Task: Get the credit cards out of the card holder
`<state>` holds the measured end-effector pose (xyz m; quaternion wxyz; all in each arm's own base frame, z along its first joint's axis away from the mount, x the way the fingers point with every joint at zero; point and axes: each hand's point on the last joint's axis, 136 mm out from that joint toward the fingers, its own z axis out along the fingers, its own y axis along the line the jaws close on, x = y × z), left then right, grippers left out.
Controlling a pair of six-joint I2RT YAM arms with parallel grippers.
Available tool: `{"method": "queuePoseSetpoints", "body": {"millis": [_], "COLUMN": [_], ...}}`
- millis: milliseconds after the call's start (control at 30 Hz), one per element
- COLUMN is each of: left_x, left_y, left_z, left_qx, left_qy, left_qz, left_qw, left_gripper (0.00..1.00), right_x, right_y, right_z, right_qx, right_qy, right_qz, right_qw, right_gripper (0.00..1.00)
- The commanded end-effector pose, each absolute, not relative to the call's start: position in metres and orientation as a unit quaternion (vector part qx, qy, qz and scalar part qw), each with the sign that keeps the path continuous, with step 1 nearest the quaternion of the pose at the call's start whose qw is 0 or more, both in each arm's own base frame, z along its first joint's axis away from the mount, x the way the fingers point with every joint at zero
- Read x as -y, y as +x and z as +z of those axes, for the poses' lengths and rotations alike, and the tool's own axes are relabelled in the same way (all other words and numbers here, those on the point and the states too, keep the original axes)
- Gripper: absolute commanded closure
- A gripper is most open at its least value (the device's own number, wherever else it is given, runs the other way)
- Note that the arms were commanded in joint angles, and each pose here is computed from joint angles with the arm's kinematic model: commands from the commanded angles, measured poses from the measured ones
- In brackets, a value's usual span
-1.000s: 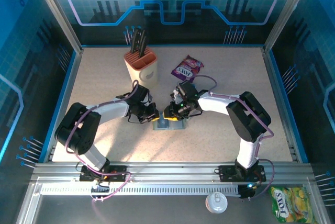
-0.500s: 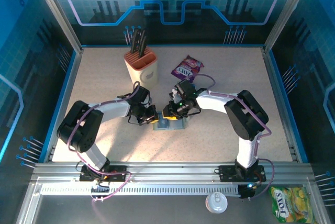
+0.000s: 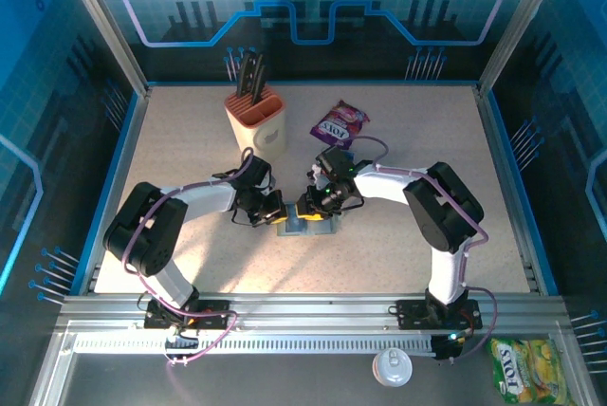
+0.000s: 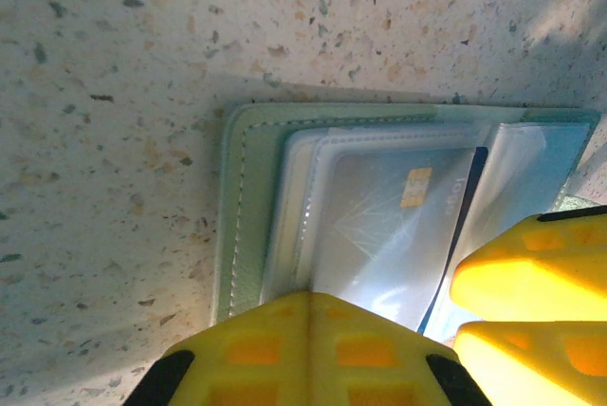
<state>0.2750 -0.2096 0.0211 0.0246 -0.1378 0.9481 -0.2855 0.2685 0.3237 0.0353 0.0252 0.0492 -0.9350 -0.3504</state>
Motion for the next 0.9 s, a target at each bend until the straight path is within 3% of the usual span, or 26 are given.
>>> {"method": "queuePoseSetpoints", "body": {"millis": [0, 633, 867], "left_x": [0.199, 0.199, 0.199], "left_y": [0.262, 0.26, 0.26], "left_z": [0.006, 0.005, 0.005], "left_qx": [-0.958, -0.956, -0.955], "left_qy": [-0.138, -0.141, -0.142], "left_qz": [-0.253, -0.258, -0.259], "left_qw": [-0.002, -0.002, -0.002], "left_gripper": [0.99, 0.99, 0.99], "right_x": [-0.332, -0.351, -0.335], "right_y": [0.263, 0.262, 0.256], "right_z": [0.035, 0.034, 0.02], "right_qx": [0.933, 0.921, 0.938], "right_qy": [0.063, 0.062, 0.062], "right_qz": [-0.352, -0.383, -0.337], "right_qw": [0.036, 0.046, 0.051], "right_gripper": [0.68, 0.73, 0.71]}}
